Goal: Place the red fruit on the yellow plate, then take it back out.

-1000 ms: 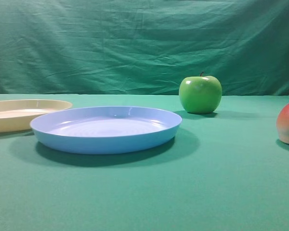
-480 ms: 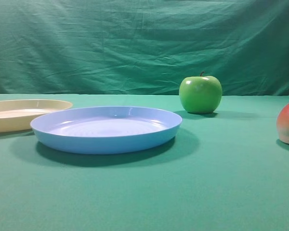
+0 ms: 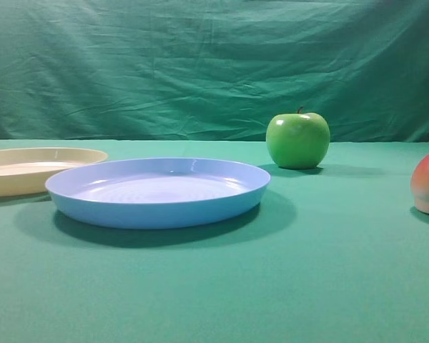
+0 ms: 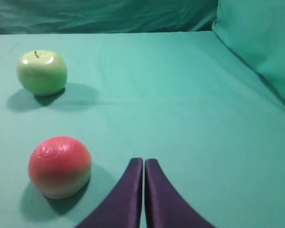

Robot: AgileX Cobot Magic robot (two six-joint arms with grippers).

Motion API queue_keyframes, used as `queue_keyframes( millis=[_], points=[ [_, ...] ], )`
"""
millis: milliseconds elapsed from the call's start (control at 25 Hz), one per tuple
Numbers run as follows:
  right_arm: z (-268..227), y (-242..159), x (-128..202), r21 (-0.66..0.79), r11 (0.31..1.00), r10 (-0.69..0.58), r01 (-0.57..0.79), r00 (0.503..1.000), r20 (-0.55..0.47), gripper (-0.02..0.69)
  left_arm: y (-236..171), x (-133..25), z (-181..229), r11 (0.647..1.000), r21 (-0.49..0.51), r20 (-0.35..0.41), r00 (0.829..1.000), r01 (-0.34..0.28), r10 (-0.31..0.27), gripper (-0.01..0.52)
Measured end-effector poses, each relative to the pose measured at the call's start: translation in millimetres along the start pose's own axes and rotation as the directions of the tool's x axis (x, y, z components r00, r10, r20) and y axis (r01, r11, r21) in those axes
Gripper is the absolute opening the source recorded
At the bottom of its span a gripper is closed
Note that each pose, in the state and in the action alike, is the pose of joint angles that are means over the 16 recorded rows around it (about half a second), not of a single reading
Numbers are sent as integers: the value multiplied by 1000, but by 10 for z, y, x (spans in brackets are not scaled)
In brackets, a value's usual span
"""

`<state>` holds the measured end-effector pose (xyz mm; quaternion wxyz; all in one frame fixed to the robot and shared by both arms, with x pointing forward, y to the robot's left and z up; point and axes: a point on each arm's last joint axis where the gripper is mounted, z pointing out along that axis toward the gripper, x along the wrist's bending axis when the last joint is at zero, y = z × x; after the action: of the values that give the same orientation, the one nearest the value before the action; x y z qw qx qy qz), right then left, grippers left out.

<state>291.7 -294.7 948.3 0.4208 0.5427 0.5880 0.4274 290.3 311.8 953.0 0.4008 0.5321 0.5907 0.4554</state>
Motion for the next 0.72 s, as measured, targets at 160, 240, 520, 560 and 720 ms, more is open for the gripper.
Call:
queue_keyframes(
  millis=[160,240,520,560,720],
  points=[
    [0,-20,3,22,1000,0,0,1000,-3,0,0,0,0,1000,0,0,1000,0,0,0],
    [0,-23,3,25,1000,0,0,1000,-4,0,0,0,0,1000,0,0,1000,0,0,0],
    [0,-24,3,26,1000,0,0,1000,-4,0,0,0,0,1000,0,0,1000,0,0,0],
    [0,-25,3,26,1000,0,0,1000,-4,0,0,0,0,1000,0,0,1000,0,0,0],
    [0,-25,3,27,1000,0,0,1000,-4,0,0,0,0,1000,0,0,1000,0,0,0]
  ],
)
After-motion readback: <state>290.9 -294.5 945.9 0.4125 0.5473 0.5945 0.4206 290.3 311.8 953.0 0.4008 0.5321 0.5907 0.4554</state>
